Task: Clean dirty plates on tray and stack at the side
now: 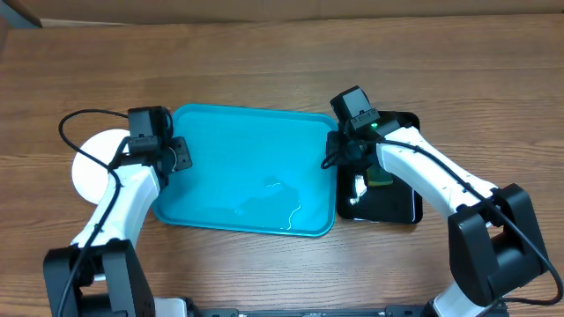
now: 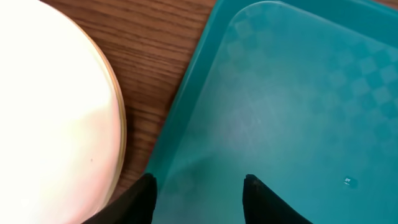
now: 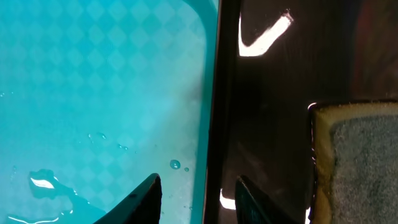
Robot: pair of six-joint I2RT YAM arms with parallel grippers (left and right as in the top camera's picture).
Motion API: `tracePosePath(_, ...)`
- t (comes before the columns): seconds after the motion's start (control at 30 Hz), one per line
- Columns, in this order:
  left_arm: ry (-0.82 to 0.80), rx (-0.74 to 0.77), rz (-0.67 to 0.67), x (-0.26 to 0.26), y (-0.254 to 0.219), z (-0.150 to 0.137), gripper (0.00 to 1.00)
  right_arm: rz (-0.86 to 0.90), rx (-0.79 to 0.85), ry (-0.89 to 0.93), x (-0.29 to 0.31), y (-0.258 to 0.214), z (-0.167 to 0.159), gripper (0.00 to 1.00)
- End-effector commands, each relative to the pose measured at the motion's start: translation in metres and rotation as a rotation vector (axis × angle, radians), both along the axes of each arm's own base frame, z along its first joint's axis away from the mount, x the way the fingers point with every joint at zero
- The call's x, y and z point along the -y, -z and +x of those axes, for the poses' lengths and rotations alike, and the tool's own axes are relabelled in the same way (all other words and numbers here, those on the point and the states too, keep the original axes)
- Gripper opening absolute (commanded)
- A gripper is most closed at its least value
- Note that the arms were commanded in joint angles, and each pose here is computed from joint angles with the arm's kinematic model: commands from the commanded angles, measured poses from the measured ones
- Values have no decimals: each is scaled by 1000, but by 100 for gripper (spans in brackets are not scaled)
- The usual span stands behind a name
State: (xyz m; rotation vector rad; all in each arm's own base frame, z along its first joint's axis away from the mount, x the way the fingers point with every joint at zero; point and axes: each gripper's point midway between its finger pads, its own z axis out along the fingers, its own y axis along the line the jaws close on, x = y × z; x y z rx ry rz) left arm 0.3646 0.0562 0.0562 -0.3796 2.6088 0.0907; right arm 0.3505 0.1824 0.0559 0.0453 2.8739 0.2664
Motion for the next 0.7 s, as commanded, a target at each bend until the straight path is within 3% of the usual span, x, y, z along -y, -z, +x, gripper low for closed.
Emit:
tracePosePath(0.0, 25, -19, -30, -5, 11, 2, 49, 4, -3, -10, -3, 2, -2, 40)
tracePosePath(0.13, 43, 13, -113, -3, 15, 13, 47, 4, -4, -11, -3, 2, -3, 40)
tracePosePath(0.4, 81, 84, -80, -8, 9, 35, 45, 0, -27, -13, -1, 4, -8, 40)
tracePosePath(0.5, 112, 93, -92, -6, 7, 44, 40, 0, -27, -14, -1, 4, -8, 41)
tracePosePath(0.67, 149, 70, -105, -5, 3, 60, 41, 0, -27, -14, -1, 4, -8, 40)
